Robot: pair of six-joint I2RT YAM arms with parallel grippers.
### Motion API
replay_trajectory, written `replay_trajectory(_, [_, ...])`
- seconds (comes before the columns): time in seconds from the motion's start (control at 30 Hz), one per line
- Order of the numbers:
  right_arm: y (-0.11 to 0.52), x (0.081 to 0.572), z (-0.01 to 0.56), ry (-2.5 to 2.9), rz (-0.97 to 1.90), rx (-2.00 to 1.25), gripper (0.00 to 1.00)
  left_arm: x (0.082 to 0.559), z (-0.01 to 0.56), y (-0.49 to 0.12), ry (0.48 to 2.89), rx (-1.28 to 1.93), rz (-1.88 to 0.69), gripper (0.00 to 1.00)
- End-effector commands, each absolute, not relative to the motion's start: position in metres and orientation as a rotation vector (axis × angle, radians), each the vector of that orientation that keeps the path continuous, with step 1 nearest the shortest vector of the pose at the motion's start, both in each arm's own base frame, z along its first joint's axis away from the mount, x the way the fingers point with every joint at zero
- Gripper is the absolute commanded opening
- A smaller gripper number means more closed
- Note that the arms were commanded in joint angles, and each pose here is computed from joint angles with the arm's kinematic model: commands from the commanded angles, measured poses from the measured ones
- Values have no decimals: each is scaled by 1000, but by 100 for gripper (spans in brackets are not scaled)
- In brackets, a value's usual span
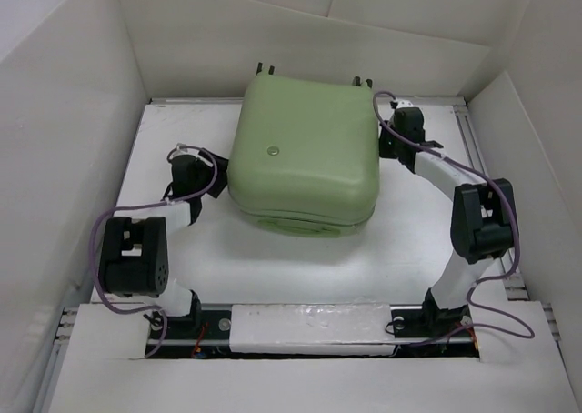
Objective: Pack the luggage
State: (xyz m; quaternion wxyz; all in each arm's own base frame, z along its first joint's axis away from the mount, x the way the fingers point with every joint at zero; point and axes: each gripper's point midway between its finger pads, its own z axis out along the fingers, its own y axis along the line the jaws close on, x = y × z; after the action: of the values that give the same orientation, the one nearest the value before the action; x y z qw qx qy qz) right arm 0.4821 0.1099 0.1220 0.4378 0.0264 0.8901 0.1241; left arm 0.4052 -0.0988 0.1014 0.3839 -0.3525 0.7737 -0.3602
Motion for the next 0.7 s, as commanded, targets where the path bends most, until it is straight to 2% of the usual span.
replay_trajectory(0.0, [254,440,237,1972,801,-301,9,378,230,-168,1796,-408,-1328,64])
replay_trajectory(0.03, [241,444,244,1967,783,-274,15,374,232,-164,1803,-415,-1315,66])
replay_trajectory(0.07, [233,445,255,1952,774,-260,32,371,236,-161,1802,-420,-1287,69])
replay_trajectory(0.1, [222,439,264,1955,757,-251,39,364,255,-152,1761,-381,-1226,70])
replay_trajectory(0.17, [198,436,282,1935,701,-242,58,361,250,-130,1798,-489,-1066,75])
replay_trajectory(0.3, [166,403,314,1904,561,-238,71,336,277,-97,1709,-545,-888,82])
replay_trajectory(0.37, [150,372,334,1874,518,-219,71,319,289,-89,1666,-534,-849,82])
replay_trajectory(0.4, [150,357,320,1894,518,-226,71,312,285,-88,1682,-532,-837,81])
replay_trajectory(0.43, [146,332,341,1813,523,-233,71,306,276,-87,1692,-536,-835,81])
replay_trajectory(0.5, [153,302,339,1784,574,-239,65,294,271,-80,1690,-553,-796,81])
replay_trajectory(0.53, [155,290,320,1808,585,-256,53,290,263,-79,1709,-541,-777,80])
replay_trajectory(0.6, [163,251,313,1812,660,-282,36,280,259,-85,1721,-504,-802,73])
replay_trajectory(0.63, [167,239,289,1857,683,-296,17,275,252,-88,1744,-478,-809,60])
replay_trajectory(0.67, [164,220,288,1843,703,-304,11,269,234,-91,1785,-458,-809,55])
